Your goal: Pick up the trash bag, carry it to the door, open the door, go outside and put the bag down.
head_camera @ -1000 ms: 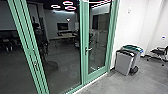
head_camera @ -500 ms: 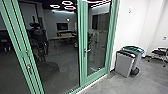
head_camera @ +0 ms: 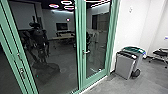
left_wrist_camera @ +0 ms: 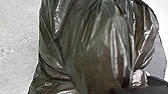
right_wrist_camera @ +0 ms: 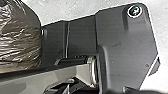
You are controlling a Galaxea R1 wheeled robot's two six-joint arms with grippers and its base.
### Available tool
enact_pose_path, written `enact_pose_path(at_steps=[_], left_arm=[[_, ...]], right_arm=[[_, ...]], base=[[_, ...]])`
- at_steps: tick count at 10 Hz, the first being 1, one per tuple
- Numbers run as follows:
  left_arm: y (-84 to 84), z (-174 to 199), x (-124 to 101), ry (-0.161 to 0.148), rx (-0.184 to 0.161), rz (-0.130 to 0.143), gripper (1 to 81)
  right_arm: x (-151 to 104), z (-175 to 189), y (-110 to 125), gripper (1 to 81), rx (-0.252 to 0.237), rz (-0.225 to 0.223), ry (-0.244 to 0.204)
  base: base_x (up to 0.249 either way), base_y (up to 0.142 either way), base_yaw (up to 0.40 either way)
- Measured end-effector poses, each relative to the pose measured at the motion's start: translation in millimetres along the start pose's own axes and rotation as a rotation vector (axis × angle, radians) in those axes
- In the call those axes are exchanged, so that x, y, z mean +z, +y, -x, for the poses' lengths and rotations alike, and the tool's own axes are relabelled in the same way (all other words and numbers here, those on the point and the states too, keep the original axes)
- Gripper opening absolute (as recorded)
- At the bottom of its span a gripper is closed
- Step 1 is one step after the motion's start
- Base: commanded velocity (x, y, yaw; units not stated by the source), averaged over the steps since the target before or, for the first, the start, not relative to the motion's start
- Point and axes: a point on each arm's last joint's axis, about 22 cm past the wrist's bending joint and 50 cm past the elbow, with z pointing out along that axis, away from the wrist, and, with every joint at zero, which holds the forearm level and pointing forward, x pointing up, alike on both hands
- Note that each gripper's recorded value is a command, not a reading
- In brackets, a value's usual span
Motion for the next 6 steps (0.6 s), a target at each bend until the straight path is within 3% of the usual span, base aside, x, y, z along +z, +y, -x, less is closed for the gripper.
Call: enact_pose_path(at_steps=[6], left_arm=[[4.0,-0.3,0.9,0.001,0.001,0.005,1.0]], right_arm=[[0.1,3.5,-1.3,81.1,0.0,-0.002,-0.001]], base=[[0.158,-0.083,0.0]])
